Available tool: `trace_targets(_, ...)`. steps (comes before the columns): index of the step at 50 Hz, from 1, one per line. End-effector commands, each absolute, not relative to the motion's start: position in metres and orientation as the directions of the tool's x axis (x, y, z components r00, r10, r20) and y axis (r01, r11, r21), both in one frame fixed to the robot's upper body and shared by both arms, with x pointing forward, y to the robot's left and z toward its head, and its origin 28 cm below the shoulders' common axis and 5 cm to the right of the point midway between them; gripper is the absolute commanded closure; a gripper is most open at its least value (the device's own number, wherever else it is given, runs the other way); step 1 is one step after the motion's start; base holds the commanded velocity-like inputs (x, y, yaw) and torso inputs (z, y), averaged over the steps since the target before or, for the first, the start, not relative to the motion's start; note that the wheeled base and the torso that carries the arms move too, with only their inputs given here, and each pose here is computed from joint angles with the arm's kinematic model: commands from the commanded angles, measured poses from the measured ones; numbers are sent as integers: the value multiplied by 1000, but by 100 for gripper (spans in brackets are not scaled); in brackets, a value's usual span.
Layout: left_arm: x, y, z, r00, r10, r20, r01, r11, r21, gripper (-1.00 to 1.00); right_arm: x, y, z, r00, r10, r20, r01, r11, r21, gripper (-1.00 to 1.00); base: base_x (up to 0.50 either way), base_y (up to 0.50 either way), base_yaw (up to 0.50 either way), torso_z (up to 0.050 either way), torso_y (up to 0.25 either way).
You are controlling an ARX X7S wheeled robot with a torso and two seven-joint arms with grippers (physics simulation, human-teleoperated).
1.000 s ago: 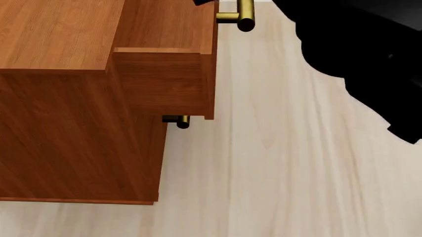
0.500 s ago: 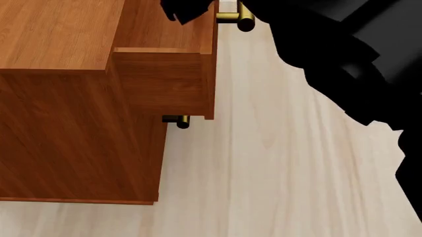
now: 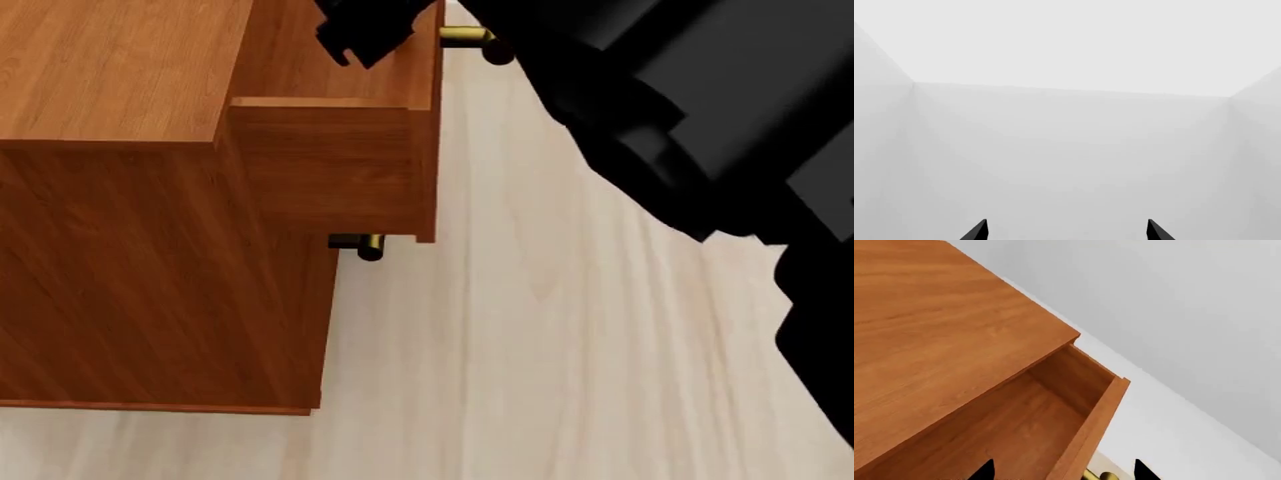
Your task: Close the bottom drawer of the cabinet and open the top drawer.
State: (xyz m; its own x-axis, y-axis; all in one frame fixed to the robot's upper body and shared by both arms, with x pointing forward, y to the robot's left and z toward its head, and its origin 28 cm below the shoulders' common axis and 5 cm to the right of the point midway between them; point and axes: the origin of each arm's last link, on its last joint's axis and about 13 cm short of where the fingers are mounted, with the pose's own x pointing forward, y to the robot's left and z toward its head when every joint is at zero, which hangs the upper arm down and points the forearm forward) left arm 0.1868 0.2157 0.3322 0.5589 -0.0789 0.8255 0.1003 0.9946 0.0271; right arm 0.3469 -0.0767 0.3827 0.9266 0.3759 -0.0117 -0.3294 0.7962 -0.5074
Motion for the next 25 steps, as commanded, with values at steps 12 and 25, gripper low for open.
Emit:
trace_targets(12, 188, 215, 332, 558, -79, 826, 102, 994, 26, -100, 354, -84, 364, 944, 301, -134, -316, 718, -621, -100, 1, 0, 0, 0, -2)
trace_targets(25, 188, 215, 332, 556, -81, 827, 105, 994, 27, -100, 354, -97, 368, 968, 207, -143, -246, 662, -708, -100, 2, 0, 0, 0, -5)
